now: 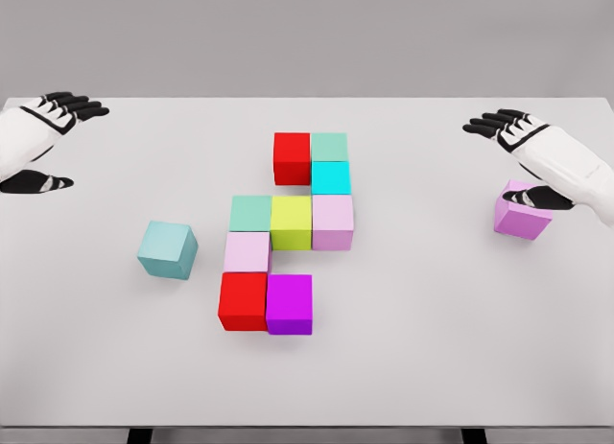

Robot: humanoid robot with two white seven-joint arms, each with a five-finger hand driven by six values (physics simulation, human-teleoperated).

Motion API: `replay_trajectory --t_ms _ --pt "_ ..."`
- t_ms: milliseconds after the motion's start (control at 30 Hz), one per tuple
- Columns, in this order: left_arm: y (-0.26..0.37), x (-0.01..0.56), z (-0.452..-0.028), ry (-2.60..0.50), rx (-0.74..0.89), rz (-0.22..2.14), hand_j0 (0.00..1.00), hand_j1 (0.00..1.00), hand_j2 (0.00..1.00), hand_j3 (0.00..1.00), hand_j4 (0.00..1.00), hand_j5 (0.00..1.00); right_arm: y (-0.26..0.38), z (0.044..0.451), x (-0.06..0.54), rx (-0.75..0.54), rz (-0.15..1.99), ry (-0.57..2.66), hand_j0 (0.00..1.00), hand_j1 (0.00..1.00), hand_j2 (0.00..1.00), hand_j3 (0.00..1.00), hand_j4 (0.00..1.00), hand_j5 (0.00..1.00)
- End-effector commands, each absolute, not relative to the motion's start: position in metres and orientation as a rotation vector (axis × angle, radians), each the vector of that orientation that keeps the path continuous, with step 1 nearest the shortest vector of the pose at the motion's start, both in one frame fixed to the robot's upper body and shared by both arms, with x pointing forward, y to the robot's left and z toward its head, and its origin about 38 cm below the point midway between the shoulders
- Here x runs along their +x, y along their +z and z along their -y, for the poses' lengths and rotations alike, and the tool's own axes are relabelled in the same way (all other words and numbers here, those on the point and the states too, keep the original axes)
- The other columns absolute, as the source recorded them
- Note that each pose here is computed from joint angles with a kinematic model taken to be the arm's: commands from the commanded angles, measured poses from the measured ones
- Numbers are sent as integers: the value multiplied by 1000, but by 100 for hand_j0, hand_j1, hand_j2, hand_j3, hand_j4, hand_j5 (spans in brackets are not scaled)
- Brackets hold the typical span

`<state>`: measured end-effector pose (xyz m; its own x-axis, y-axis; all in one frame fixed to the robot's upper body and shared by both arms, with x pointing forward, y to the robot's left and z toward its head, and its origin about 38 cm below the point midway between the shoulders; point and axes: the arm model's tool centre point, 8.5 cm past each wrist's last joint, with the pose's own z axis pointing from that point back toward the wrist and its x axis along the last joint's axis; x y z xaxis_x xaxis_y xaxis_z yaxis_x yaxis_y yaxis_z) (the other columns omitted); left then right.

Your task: Assemble the squares on the desktop into the number 2

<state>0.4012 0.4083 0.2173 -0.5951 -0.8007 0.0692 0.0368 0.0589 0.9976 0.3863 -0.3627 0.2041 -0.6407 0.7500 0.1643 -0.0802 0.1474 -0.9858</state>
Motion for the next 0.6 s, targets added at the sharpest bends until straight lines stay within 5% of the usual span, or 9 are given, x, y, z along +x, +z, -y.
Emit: replay_trajectory --t_ms 0,233,333,400,467,567 --pt "217 399 -395 -1638 748 1704 100 100 100 100 100 100 204 363 386 -649 1751 1575 100 100 100 100 100 100" --pt "220 401 -395 -1642 757 1707 100 100 100 100 100 100 208 359 392 -590 1810 1504 100 100 100 100 100 100" --pt "219 400 -396 -1654 763 1694 100 100 100 100 100 100 236 380 399 -736 1800 1505 100 100 100 100 100 100" --pt "218 400 -395 -1679 773 1681 100 100 100 100 100 100 241 390 400 -774 1693 1590 100 100 100 100 100 100" --pt "214 399 -394 -1691 762 1669 100 100 100 100 100 100 235 371 398 -681 1531 1794 100 100 100 100 100 100" --pt "208 399 -393 -1700 747 1657 100 100 100 100 100 100 255 374 410 -810 1409 1912 100 100 100 100 100 100"
